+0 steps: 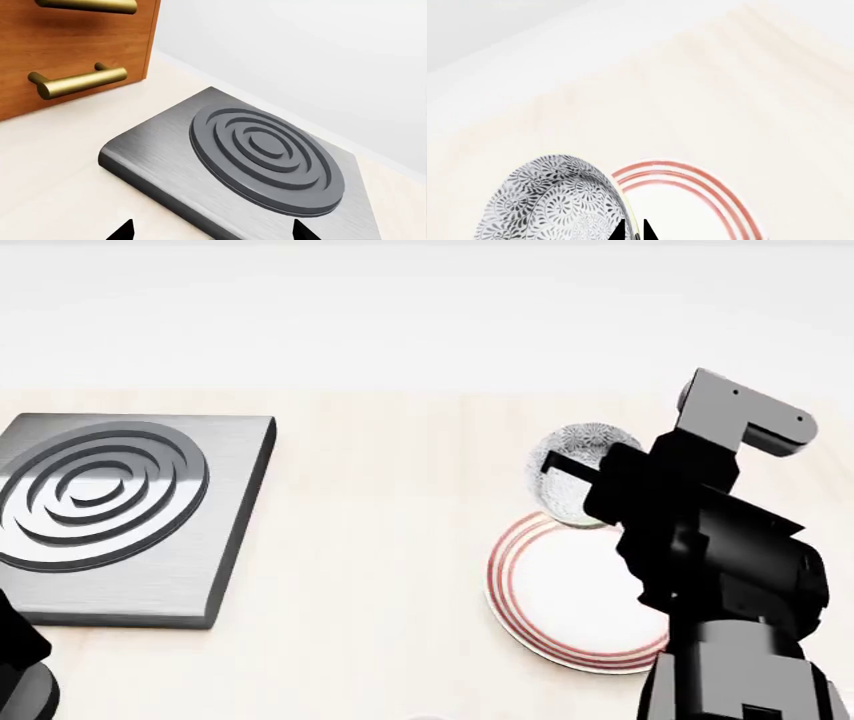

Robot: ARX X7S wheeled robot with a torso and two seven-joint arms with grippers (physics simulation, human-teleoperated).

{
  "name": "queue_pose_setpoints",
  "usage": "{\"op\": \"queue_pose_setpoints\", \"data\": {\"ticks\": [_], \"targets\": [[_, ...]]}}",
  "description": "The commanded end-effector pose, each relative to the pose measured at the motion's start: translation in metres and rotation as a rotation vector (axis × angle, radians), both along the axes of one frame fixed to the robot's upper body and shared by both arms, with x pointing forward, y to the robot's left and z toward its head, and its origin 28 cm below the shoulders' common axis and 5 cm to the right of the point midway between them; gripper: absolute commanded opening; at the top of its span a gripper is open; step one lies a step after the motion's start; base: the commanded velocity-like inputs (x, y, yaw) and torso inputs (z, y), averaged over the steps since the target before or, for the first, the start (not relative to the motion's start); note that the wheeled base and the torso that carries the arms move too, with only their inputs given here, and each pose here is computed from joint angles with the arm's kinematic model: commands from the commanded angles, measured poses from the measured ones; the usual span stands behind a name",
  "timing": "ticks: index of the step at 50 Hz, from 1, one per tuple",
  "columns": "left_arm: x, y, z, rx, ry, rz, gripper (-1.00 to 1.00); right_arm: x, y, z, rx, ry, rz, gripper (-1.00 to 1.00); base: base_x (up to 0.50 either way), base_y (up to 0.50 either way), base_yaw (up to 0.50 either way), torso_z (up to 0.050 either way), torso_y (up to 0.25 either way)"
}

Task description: Pick the akita bowl between the plate and the ramekin and place it on the plate.

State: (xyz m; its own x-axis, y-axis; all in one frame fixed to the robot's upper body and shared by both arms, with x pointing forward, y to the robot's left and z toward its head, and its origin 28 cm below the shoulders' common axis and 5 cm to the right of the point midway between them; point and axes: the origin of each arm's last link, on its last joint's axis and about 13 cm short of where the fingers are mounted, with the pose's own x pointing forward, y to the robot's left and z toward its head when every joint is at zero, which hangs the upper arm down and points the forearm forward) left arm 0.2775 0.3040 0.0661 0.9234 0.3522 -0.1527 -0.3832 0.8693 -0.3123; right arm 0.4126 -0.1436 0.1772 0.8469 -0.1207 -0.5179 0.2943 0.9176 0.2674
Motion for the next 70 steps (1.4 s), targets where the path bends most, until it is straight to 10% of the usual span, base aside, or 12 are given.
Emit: {"op": "queue_pose_setpoints", "data": {"ticks": [1, 70], "targets": [[-0.001, 0.000, 0.000, 0.002, -0.001, -0.001, 1.00, 0.001, 0.004, -0.007, 0.033, 0.013, -0.059, -1.00, 0.00, 0.00, 0.00, 0.000, 0.000], [-0.001, 0.000, -0.001, 0.008, -0.007, -0.004, 1.00, -0.011, 0.008, -0.041, 0.094, 0.186, -0.149, -1.00, 0.00, 0.00, 0.00, 0.000, 0.000]]}}
